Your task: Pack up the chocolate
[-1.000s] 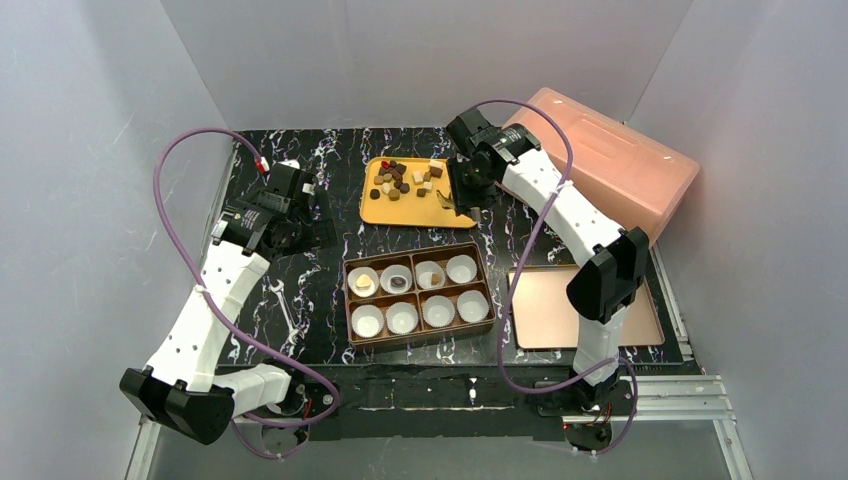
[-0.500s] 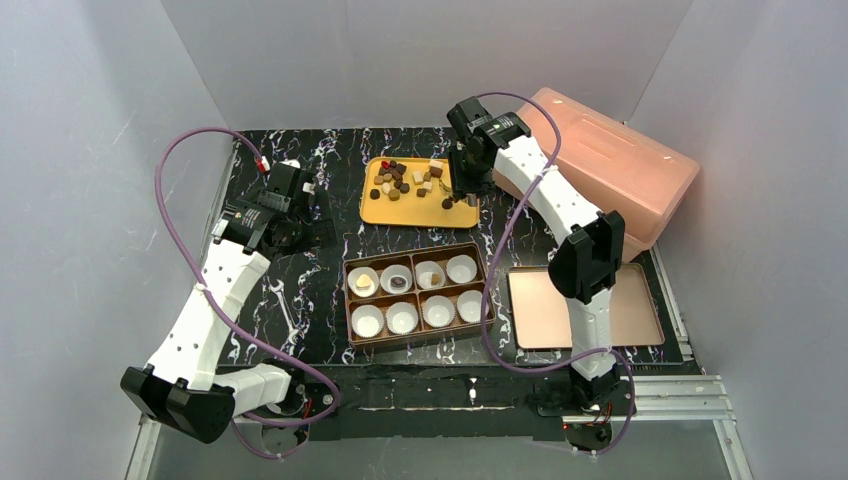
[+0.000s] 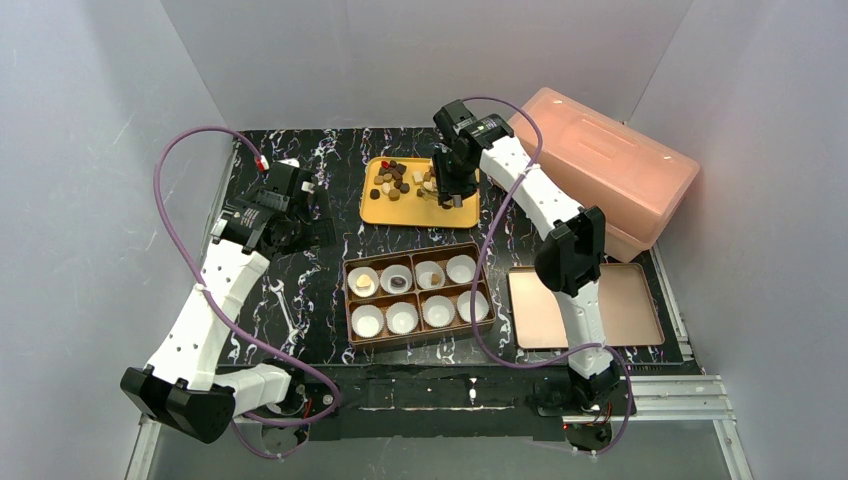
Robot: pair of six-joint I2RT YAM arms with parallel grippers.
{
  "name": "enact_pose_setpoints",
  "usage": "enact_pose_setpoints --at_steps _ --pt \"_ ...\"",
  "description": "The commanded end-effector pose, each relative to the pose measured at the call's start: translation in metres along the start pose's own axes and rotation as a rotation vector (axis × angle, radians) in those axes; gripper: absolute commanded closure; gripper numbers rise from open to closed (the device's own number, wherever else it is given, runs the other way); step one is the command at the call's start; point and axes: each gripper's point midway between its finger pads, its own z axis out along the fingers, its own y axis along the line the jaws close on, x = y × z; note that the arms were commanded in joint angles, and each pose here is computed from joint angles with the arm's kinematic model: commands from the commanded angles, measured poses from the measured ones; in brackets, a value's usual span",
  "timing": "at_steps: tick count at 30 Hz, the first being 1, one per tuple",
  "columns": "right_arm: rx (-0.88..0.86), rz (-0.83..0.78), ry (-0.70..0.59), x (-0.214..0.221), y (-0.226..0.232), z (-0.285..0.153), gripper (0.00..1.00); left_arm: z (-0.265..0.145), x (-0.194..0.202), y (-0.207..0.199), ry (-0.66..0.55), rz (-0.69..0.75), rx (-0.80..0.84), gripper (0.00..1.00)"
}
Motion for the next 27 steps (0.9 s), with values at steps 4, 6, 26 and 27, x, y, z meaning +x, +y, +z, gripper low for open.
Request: enact_pose_setpoints --at_steps 4,6,26,27 --pt "-0.051 -0.002 -0.035 -0.014 0.016 0.005 0.55 -0.008 -0.003 0.008 -0.013 -0.006 -0.016 0.0" --pt "-0.05 -0.001 -0.033 -0.015 0.017 0.008 0.55 -0.008 -0.002 0.008 -0.012 -0.006 -0.017 0.01" --pt "-0.038 -0.003 -0.019 -0.016 0.015 0.024 0.63 -0.011 -0.003 0.009 -0.011 -0.009 -0.014 0.0" --pt "-0.042 -0.004 -0.021 -0.016 0.016 0.022 0.65 -0.011 -0.003 0.009 -0.01 -0.01 -0.013 0.01"
